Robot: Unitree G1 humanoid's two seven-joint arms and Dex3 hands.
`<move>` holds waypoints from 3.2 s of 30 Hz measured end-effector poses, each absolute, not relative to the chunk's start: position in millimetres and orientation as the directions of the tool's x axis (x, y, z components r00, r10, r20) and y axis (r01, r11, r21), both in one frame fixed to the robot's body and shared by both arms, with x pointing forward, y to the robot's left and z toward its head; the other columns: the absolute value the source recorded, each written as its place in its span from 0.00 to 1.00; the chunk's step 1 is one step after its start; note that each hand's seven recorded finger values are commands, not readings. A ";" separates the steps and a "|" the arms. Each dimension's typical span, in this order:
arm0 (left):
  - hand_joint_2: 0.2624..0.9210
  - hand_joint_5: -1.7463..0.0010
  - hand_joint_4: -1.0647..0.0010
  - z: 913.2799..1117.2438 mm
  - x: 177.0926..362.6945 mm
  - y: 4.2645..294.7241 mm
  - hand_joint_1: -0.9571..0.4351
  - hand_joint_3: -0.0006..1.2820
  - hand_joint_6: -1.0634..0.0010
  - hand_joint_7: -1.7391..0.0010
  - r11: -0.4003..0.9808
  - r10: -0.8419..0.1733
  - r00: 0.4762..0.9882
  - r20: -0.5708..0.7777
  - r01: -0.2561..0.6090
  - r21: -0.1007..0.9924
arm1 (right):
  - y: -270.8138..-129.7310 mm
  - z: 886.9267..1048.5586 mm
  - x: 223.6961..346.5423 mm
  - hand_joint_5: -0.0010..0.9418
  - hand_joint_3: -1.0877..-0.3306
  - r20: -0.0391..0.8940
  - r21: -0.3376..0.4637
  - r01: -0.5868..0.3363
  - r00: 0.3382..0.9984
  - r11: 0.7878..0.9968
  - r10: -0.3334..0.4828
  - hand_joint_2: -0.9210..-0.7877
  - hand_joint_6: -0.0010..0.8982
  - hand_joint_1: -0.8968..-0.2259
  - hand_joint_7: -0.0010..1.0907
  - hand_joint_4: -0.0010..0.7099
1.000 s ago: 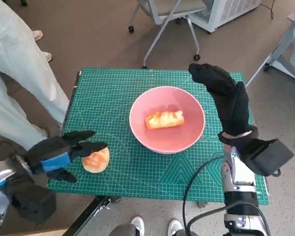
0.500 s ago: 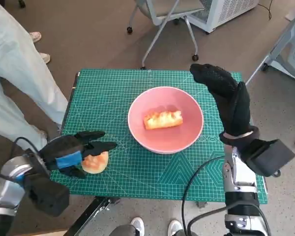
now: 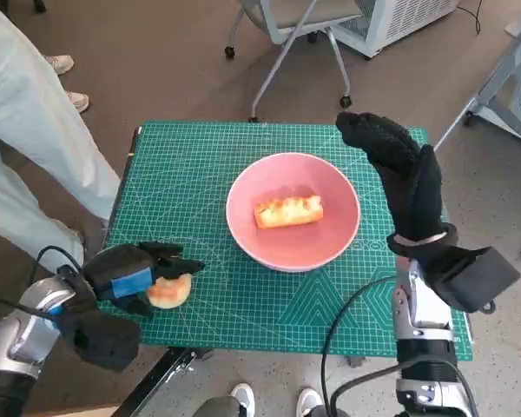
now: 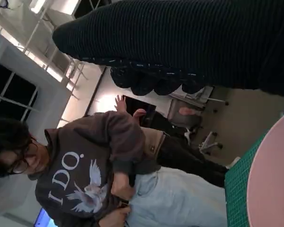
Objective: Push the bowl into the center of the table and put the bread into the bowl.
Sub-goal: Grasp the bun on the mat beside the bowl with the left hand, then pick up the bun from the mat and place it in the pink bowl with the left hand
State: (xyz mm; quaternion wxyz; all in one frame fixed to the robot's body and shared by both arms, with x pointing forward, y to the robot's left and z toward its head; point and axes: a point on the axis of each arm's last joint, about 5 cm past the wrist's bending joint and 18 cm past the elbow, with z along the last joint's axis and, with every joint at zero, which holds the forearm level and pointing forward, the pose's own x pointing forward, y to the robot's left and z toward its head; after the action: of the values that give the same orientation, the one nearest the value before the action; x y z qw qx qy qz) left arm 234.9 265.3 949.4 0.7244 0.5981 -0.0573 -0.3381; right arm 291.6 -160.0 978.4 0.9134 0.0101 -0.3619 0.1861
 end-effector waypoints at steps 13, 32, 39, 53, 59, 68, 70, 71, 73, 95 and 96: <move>1.00 0.24 0.43 955.0 241.2 264.6 0.69 0.09 0.43 0.36 0.056 -0.552 0.761 -0.341 0.442 0.895 | -157.4 977.9 291.2 0.00 0.40 0.674 -0.104 -0.349 0.663 0.931 0.324 0.00 0.03 0.30 0.51 0.21; 0.99 0.25 0.40 1002.1 238.8 269.4 0.69 0.05 0.33 0.44 0.145 -0.619 0.776 -0.122 0.265 0.953 | -158.8 975.0 289.4 0.00 0.41 0.673 -0.078 -0.351 0.672 0.933 0.309 0.00 0.03 0.31 0.51 0.21; 0.98 0.31 0.36 1039.4 239.3 261.1 0.69 0.05 0.32 0.40 0.225 -0.663 0.746 0.055 0.129 0.966 | -158.8 976.2 289.0 0.00 0.41 0.673 -0.078 -0.353 0.671 0.932 0.311 0.00 0.03 0.31 0.51 0.21; 0.93 0.39 0.31 1119.6 240.6 217.2 0.69 0.03 0.21 0.43 0.303 -0.715 0.625 0.312 -0.124 0.945 | -165.7 974.5 287.4 0.00 0.40 0.664 -0.083 -0.335 0.683 0.938 0.303 0.00 0.03 0.32 0.50 0.22; 0.95 0.38 0.32 1141.7 250.7 188.9 0.69 0.03 0.25 0.41 0.326 -0.768 0.536 0.350 -0.143 0.934 | -167.5 973.7 286.4 0.00 0.40 0.662 -0.085 -0.330 0.686 0.940 0.301 0.00 0.03 0.33 0.50 0.22; 0.99 0.32 0.38 1153.7 277.1 148.0 0.69 0.05 0.35 0.36 0.326 -0.835 0.460 0.303 -0.032 0.945 | -169.4 975.9 284.5 0.00 0.40 0.673 -0.091 -0.323 0.677 0.942 0.297 0.00 0.03 0.35 0.50 0.22; 1.00 0.30 0.41 1151.5 283.9 139.6 0.69 0.06 0.38 0.34 0.315 -0.839 0.468 0.276 0.006 0.949 | -171.1 976.1 283.6 0.00 0.40 0.675 -0.092 -0.318 0.676 0.944 0.294 0.00 0.03 0.34 0.50 0.22; 1.00 0.30 0.42 1149.2 287.8 136.1 0.69 0.07 0.39 0.34 0.309 -0.840 0.475 0.260 0.026 0.951 | -171.8 976.2 283.2 0.00 0.40 0.676 -0.092 -0.315 0.676 0.944 0.292 0.00 0.03 0.34 0.50 0.22; 1.00 0.28 0.46 1143.2 295.7 129.7 0.69 0.09 0.41 0.32 0.289 -0.842 0.490 0.225 0.059 0.955 | -173.9 975.7 282.1 0.00 0.40 0.677 -0.090 -0.309 0.679 0.947 0.286 0.00 0.04 0.33 0.50 0.23; 0.89 1.00 0.65 1072.7 336.8 107.9 0.62 0.04 0.61 0.97 0.101 -0.810 0.566 -0.150 0.387 0.916 | -184.5 974.8 272.0 0.01 0.42 0.692 -0.056 -0.221 0.694 0.974 0.198 0.00 0.08 0.30 0.48 0.25; 0.89 1.00 0.66 1072.5 336.5 108.1 0.61 0.04 0.61 0.98 0.103 -0.809 0.569 -0.151 0.390 0.915 | -184.5 974.8 272.0 0.01 0.42 0.692 -0.054 -0.219 0.695 0.974 0.195 0.00 0.08 0.30 0.48 0.25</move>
State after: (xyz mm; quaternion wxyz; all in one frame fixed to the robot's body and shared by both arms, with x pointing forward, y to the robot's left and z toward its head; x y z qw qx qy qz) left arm 336.5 108.1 1072.5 0.7152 0.5224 -0.2005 -0.4189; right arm 272.0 -184.5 974.8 0.9203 0.0162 -0.3742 0.1125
